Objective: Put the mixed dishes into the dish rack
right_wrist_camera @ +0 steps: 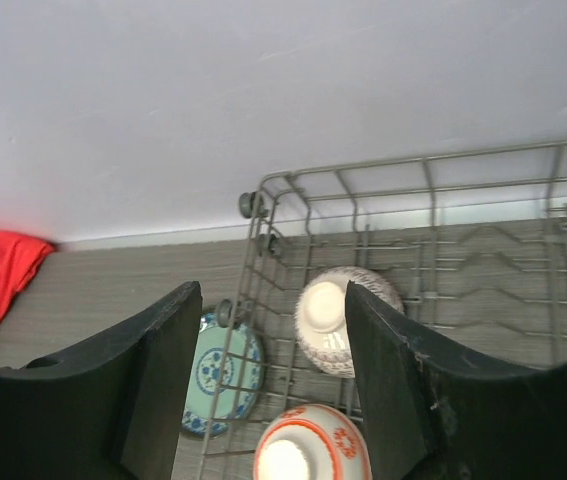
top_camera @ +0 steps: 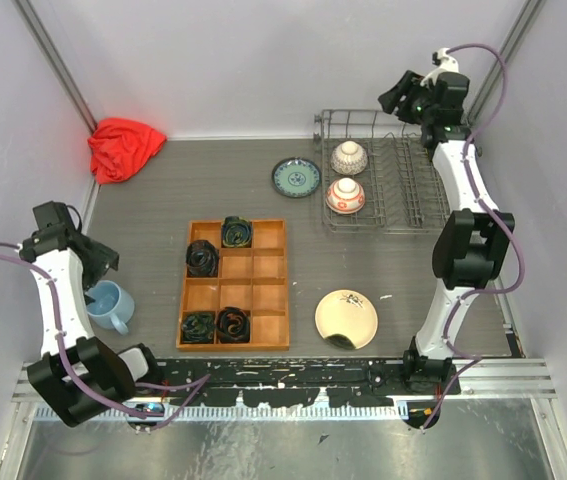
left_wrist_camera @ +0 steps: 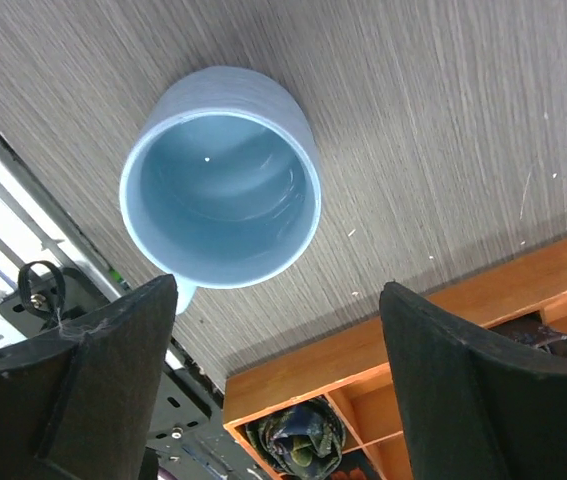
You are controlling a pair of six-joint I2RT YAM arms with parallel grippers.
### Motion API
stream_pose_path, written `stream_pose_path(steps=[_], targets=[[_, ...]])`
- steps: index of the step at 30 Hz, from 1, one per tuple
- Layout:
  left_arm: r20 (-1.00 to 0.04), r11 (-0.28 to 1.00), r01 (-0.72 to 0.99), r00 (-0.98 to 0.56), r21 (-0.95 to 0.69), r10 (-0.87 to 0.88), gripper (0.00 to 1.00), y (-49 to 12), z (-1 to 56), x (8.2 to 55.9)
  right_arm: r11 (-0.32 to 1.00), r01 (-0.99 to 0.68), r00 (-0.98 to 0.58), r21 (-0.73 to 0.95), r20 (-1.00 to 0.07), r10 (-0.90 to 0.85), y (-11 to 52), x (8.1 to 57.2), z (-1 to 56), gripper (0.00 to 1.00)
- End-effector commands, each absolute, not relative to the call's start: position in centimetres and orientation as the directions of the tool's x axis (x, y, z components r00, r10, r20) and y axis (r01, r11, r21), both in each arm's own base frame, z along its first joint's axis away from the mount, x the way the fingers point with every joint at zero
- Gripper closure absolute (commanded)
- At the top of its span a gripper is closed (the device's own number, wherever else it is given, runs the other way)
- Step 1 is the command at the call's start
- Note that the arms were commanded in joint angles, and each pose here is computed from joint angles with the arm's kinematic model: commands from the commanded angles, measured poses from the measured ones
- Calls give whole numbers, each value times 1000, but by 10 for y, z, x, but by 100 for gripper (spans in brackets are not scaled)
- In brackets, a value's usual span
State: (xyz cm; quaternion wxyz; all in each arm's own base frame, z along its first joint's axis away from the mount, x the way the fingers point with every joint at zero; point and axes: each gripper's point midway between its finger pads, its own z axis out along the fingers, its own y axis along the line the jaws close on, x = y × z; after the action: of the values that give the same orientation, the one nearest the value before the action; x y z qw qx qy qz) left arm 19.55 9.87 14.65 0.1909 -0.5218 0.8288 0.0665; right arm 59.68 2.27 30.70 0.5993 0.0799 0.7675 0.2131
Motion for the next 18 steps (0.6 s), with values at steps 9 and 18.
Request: stream_pose_path(steps=[9, 18], targets=[[-339, 490, -859, -422, -146, -841, 21, 87, 108, 202, 881, -239, -226, 408, -906, 358, 57, 602, 330, 35], [-347, 489, -863, -424, -125, -836, 30, 110, 99, 239, 892, -227, -225, 391, -912, 343, 48, 599, 326, 35]])
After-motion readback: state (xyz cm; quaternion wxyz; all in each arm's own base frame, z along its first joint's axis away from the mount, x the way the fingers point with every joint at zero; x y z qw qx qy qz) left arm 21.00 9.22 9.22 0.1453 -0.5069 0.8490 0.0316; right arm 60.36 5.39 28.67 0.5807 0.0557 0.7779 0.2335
